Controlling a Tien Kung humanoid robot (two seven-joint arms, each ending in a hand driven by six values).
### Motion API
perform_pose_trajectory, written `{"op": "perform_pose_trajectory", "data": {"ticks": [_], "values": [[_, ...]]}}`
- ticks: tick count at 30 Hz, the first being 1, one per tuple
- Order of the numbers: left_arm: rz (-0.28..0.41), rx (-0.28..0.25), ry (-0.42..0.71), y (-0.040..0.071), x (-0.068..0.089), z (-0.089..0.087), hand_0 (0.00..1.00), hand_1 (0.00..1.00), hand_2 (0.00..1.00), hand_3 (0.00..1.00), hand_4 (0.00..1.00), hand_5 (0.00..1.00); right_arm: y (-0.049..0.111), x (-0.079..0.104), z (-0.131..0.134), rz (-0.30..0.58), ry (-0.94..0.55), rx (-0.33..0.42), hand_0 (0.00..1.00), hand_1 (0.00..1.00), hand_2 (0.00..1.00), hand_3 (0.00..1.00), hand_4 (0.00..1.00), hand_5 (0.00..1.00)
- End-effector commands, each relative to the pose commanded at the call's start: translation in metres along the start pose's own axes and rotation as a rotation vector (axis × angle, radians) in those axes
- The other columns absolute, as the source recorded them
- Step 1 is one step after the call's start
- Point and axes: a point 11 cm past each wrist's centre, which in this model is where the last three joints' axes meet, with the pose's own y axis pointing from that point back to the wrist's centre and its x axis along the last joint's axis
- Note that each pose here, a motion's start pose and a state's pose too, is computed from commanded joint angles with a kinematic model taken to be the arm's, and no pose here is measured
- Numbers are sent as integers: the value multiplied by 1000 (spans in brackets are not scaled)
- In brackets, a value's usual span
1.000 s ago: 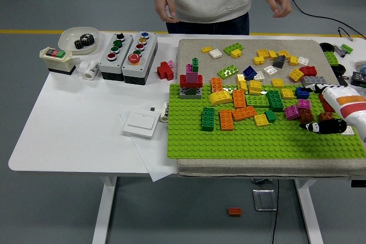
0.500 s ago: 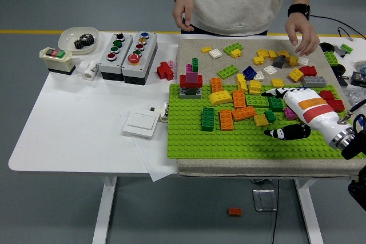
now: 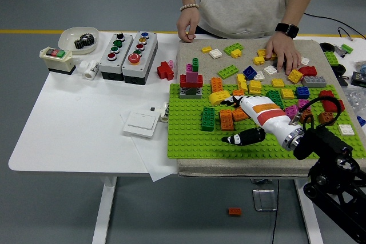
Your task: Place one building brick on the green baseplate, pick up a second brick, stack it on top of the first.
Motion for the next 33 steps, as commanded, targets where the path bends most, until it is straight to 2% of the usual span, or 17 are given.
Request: {"op": "perform_pose_trajectory", "data": {"ticks": [1,8,18,19,23,33], "values": [[0,1,0,0,0,0,841,830,829,621,731,694,-2,-1,-1,0,-8,-2,617,702,772,820,998,408],[1,7,-7,0,0,-2,839,829,825,621,728,691,-20,-2,-12,26,-27,-1,613,704,773,829,998,410],[2,8,-11,0,0,-2,837,828,825,620,724,688,-38,-12,-20,44,104,29,605,705,775,835,998,403],[3,8,-11,0,1,-1,836,826,822,622,723,687,-40,-13,-22,45,110,33,591,701,770,831,998,437],[3,7,-12,0,1,-1,836,826,822,622,723,687,-44,-14,-26,45,112,40,591,701,770,831,998,437],[3,4,-13,1,2,1,835,824,819,620,722,684,-61,-28,-25,-5,127,17,559,689,764,825,998,444]]}}
